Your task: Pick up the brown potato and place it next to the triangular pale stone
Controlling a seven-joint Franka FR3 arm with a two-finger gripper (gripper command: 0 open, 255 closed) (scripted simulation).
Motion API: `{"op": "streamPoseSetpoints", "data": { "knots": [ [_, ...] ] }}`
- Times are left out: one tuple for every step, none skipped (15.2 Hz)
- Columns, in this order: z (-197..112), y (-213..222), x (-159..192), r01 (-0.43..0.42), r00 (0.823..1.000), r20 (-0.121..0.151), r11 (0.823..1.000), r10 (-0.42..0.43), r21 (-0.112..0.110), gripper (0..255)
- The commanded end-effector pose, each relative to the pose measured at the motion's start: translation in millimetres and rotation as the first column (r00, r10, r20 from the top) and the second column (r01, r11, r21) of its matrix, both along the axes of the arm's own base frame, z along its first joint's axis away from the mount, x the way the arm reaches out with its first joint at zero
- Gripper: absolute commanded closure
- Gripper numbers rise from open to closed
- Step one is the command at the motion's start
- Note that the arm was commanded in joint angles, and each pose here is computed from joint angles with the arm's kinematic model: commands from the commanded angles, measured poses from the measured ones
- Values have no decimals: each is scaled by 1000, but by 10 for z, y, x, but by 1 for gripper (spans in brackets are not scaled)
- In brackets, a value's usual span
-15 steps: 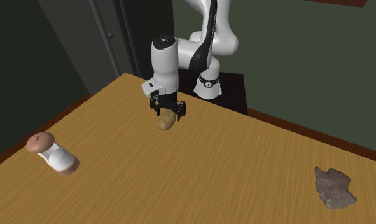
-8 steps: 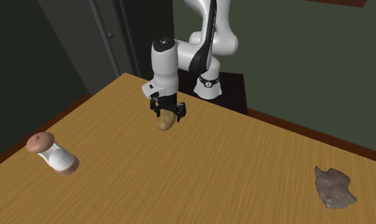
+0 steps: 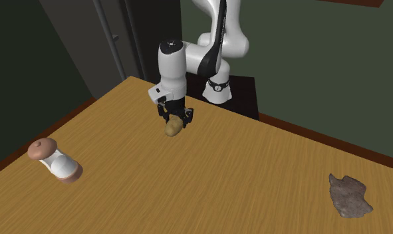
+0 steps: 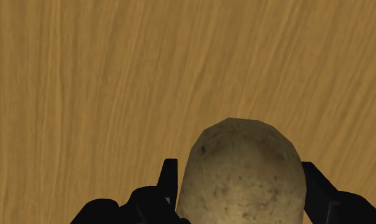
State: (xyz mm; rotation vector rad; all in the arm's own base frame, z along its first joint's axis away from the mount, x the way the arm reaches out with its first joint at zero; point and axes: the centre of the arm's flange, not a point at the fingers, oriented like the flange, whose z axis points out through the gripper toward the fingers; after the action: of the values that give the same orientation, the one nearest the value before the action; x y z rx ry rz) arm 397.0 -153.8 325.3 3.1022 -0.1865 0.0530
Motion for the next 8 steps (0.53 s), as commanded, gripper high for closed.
{"op": "streamPoseSetpoints", "data": {
  "knots": [
    [-1,-2,-1,0,1000,0,1000,0,0,255],
    [-1,-2,-1,0,1000,0,1000,0,0,255],
    [-1,-1,0,0,1000,0,1000,0,0,255],
    [52,-1,0,0,1000,0,1000,0,0,255],
    [104,-1,0,0,1000,0,1000,0,0,255],
    [157,-1,0,0,1000,0,1000,0,0,255],
    [210,-1,0,0,1000,0,1000,0,0,255],
    [263,-1,0,0,1000,0,1000,0,0,255]
  ]
}}
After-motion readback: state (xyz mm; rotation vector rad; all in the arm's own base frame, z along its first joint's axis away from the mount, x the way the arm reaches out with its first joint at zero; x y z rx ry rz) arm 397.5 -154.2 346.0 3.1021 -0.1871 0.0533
